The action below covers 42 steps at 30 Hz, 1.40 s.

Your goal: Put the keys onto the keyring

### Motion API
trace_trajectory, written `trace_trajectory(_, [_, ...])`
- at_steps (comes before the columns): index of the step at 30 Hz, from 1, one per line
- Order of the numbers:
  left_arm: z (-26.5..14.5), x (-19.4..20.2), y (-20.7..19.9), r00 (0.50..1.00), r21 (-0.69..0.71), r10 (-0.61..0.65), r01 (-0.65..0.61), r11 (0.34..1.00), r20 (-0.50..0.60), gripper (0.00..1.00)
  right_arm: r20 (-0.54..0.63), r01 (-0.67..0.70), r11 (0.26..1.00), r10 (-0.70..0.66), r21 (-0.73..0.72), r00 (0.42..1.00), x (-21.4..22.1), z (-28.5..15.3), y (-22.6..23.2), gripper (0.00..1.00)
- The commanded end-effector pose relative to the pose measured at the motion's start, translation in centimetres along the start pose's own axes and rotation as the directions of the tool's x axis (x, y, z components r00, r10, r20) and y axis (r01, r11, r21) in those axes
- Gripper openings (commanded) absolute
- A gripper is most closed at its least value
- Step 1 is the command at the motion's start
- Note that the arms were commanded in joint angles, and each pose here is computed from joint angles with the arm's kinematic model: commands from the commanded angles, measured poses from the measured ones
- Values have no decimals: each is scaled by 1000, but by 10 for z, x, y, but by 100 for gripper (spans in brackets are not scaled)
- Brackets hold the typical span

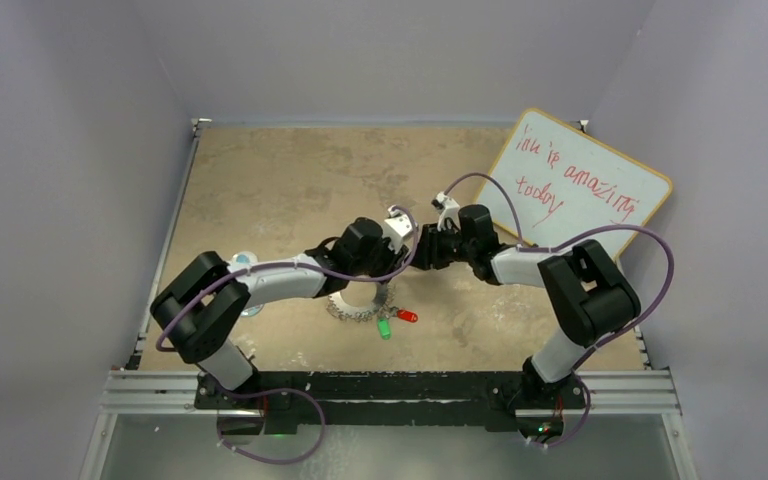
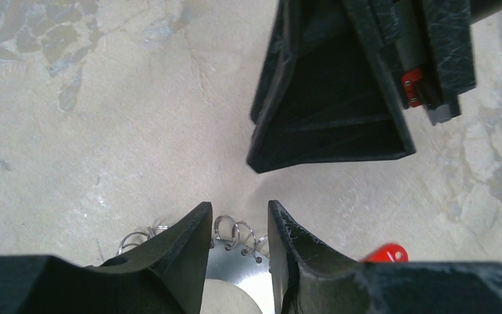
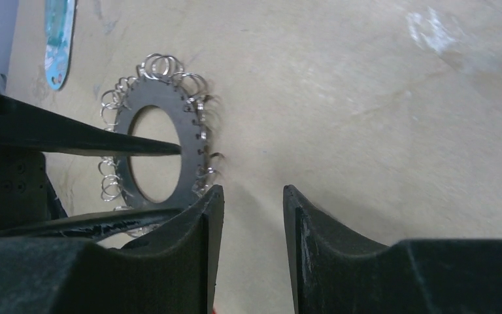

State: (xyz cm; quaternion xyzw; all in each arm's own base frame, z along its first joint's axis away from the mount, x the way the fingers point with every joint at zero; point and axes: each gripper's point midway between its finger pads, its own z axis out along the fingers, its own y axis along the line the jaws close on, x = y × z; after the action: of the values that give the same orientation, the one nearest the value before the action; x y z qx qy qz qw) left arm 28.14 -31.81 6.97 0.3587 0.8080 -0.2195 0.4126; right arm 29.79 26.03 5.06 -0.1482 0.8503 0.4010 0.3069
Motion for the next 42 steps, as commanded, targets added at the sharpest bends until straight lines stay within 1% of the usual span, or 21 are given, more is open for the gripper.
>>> trace_trajectory(1, [5,-8,10,999,-107,21,-26,994,-50,33,-4,-107,994,107,27,994,5,-9,-10,41])
trace_trajectory(6, [14,-4,8,995,-129,25,-38,991,-95,23,-13,-113,993,113,35,993,8,-13,-15,40])
trace_trajectory(8, [17,-3,6,994,-127,25,-39,991,-103,23,-16,-114,993,115,39,993,9,-13,-16,40])
trace_trajectory(11, [20,1,4,992,-138,32,-49,989,-119,25,-15,-116,992,117,45,993,9,-14,-18,40])
trace_trajectory(16, [23,3,9,989,-188,41,-67,980,-140,27,-19,-117,992,118,48,993,10,-15,-20,41])
trace_trajectory(18, [24,4,8,989,-189,41,-68,980,-142,25,-25,-117,992,118,48,993,11,-14,-21,41])
trace_trajectory(20, [22,13,9,982,-189,38,-73,979,-183,23,-27,-118,992,120,48,992,12,-14,-21,41])
trace_trajectory(23, [19,17,11,978,-207,33,-76,975,-204,21,-30,-118,992,120,47,992,12,-14,-22,41])
trace_trajectory(27, [14,22,13,977,-223,32,-81,971,-213,12,-35,-115,993,117,40,993,11,-13,-22,41])
trace_trajectory(35, [8,20,16,976,-243,33,-86,966,-215,11,-43,-107,994,108,24,993,11,-11,-21,42])
trace_trajectory(40, [2,19,16,976,-252,32,-87,964,-215,5,-48,-104,994,105,13,993,11,-10,-20,42])
trace_trajectory(42, [0,19,18,976,-268,31,-89,959,-214,5,-51,-105,994,105,10,993,11,-9,-19,42])
